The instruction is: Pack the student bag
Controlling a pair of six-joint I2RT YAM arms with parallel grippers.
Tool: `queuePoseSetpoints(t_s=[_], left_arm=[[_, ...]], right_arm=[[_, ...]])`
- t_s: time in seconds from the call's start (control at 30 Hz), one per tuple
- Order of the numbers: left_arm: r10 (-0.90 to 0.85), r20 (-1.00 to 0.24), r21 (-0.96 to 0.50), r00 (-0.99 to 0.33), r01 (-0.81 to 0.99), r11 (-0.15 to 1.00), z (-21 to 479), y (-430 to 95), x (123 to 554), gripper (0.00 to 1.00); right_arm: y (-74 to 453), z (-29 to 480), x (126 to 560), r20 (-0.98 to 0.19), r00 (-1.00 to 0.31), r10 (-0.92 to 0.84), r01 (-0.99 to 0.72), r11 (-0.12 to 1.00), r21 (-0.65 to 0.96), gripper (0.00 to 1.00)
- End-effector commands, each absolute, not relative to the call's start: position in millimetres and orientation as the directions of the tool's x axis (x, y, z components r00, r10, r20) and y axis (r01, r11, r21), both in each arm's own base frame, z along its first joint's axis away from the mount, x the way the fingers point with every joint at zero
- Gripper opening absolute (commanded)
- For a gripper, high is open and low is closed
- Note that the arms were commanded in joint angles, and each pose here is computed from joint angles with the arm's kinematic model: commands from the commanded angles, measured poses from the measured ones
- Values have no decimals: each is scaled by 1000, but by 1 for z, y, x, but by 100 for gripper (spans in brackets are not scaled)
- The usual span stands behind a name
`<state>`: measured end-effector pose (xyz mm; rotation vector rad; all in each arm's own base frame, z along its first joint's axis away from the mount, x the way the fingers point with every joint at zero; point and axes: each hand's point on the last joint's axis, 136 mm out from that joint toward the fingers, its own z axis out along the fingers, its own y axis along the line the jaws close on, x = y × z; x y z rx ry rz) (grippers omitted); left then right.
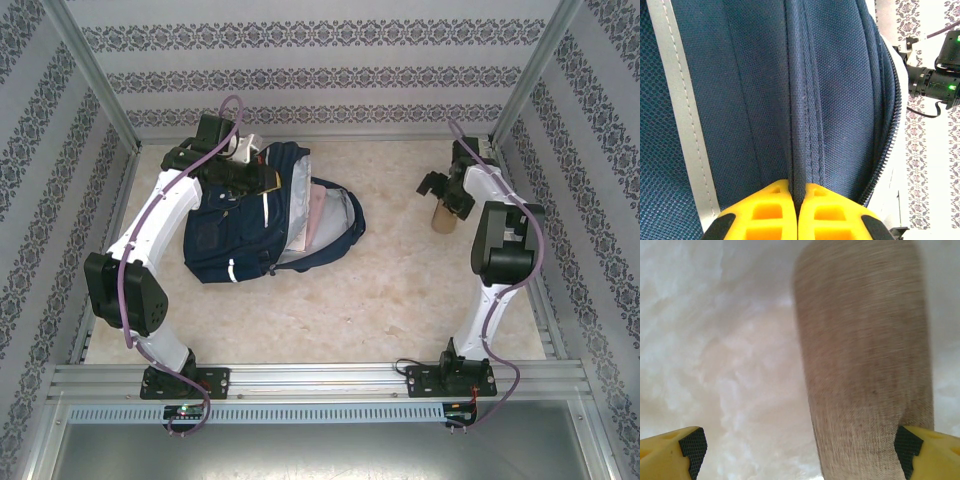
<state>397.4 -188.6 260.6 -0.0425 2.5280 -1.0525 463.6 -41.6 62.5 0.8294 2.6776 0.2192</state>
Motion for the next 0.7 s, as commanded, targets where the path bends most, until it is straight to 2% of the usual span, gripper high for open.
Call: queuePoseSetpoints(t_s=[0.0,0.2,0.37,0.67], left_arm=[[-158,-436,-697,-886,222,682,286,-194,397,0],[-159,-437,-696,-885,221,683,285,-194,395,0],[-161,-439,-696,-884,221,684,286,-193,395,0],[-154,-436,-695,-887,222,684,285,-195,400,0]], right_arm=[[-53,59,443,-242,-786,570,549,822,154,98],[-68,68,441,-280,-788,548,553,830,68,98],[-73,77,441,-320,-769,554,565,822,67,98],[-78,43,448,-216,-724,655,652,752,98,98]])
